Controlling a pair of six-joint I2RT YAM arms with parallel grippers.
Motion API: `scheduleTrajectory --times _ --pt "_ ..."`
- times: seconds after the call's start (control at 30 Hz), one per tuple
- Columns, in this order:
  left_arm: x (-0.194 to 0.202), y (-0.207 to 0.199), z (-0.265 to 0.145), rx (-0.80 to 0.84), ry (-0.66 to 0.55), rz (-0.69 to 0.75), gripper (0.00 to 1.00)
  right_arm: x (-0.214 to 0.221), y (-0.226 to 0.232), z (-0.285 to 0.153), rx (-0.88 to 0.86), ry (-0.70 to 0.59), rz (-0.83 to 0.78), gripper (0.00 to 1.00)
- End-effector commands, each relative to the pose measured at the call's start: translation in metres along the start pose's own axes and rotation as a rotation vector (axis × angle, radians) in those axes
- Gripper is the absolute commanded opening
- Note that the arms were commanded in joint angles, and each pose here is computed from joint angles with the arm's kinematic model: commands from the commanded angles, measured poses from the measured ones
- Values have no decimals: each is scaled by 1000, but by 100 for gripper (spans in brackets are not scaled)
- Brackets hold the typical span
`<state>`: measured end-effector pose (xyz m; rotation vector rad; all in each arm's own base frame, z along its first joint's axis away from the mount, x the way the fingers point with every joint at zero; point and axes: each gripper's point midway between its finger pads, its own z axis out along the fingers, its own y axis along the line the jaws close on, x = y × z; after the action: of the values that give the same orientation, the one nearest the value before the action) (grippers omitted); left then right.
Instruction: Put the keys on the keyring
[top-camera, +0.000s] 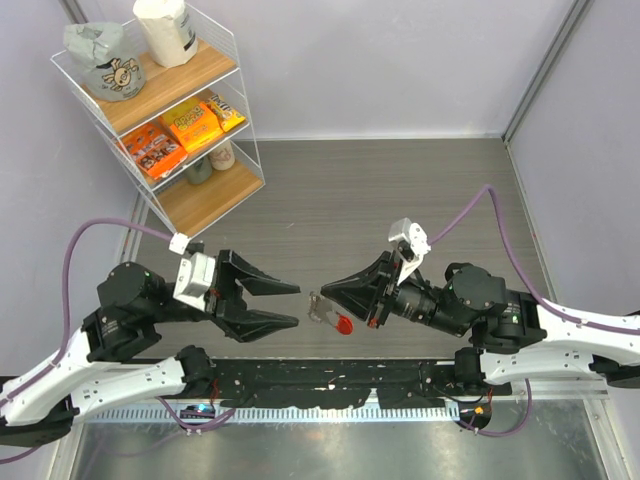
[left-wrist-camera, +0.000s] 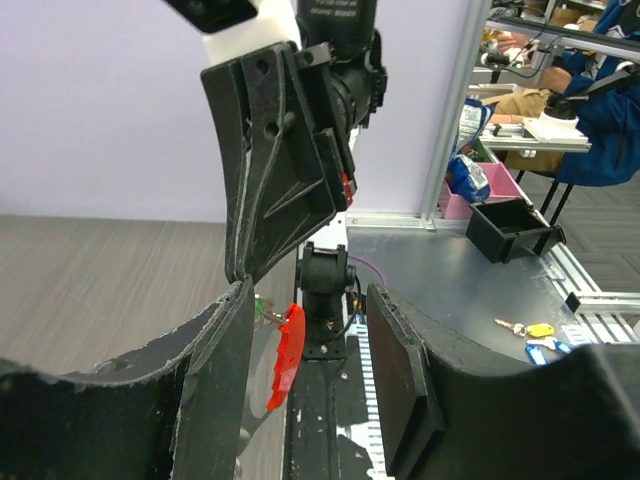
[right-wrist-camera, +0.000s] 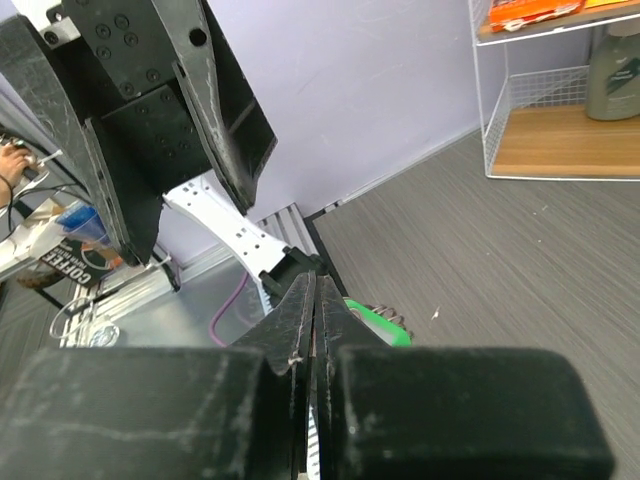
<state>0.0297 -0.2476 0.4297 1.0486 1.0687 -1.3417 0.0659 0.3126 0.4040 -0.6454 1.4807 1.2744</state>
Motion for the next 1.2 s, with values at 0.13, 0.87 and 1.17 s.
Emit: scheduleTrajectory --times 0.13,0.87,1.17 --pt "34 34 4 -183 69 -114 52 -45 -6 1 54 -191 35 5" --pt "40 50 5 -260 49 -117 49 -46 -9 8 81 -204 39 6" --pt "49 55 -13 -326 66 -108 49 -21 -42 -2 224 -145 2 6"
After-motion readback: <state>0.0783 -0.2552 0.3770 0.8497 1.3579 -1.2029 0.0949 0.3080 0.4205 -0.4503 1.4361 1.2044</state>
